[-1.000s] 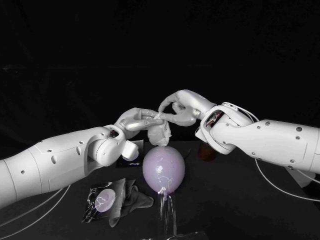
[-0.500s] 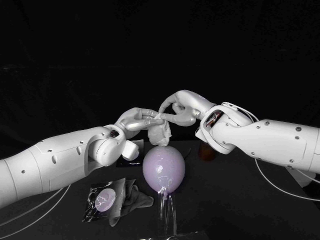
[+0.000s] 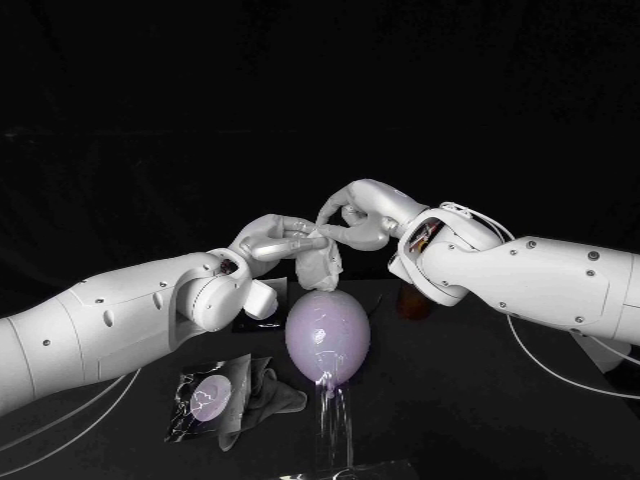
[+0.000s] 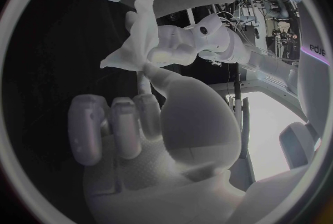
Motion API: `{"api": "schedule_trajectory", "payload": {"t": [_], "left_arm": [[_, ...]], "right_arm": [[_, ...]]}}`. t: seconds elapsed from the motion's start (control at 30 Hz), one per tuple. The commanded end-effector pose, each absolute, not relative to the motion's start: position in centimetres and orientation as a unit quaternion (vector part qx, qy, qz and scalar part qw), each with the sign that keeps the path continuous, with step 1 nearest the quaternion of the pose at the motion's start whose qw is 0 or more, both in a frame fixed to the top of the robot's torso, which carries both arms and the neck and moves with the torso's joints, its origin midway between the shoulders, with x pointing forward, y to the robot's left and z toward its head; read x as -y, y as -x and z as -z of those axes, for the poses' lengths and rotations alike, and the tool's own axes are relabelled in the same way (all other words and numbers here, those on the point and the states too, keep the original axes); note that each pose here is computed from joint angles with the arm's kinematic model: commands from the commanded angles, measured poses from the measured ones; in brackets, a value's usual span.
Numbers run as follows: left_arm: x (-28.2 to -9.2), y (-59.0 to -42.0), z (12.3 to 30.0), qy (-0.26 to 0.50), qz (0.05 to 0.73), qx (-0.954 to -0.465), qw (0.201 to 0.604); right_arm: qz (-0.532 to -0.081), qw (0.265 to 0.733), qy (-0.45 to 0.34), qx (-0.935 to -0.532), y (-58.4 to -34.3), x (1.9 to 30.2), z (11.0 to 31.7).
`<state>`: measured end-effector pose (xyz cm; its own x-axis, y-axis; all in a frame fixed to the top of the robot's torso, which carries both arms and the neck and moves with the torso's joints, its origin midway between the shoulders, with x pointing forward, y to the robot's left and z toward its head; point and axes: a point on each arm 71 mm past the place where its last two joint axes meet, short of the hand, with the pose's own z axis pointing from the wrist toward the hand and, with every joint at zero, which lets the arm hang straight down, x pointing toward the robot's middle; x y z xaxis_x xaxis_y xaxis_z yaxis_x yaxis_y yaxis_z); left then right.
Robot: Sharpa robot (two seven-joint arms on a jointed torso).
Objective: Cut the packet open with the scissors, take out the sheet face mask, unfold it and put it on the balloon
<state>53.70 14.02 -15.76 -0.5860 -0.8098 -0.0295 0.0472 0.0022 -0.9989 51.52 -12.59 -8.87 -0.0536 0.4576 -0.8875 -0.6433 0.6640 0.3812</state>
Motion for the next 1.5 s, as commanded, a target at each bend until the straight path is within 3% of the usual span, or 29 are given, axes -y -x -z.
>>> {"api": "schedule_trajectory", "payload": {"t": [0.03,0.53,1.5], "left_arm": [[-13.6,-53.6,15.2,0.293,0.65,-0.614,0.339],[-13.5,-53.6,15.2,0.289,0.645,-0.619,0.342],[-13.0,-53.5,15.3,0.281,0.642,-0.626,0.342]], "right_arm": [[-0.403,0.678,0.091,-0.608,-51.3,12.2,9.2],[-0.422,0.691,0.054,-0.584,-51.8,12.0,8.4],[-0.404,0.689,0.039,-0.6,-54.4,10.4,7.9]]}}
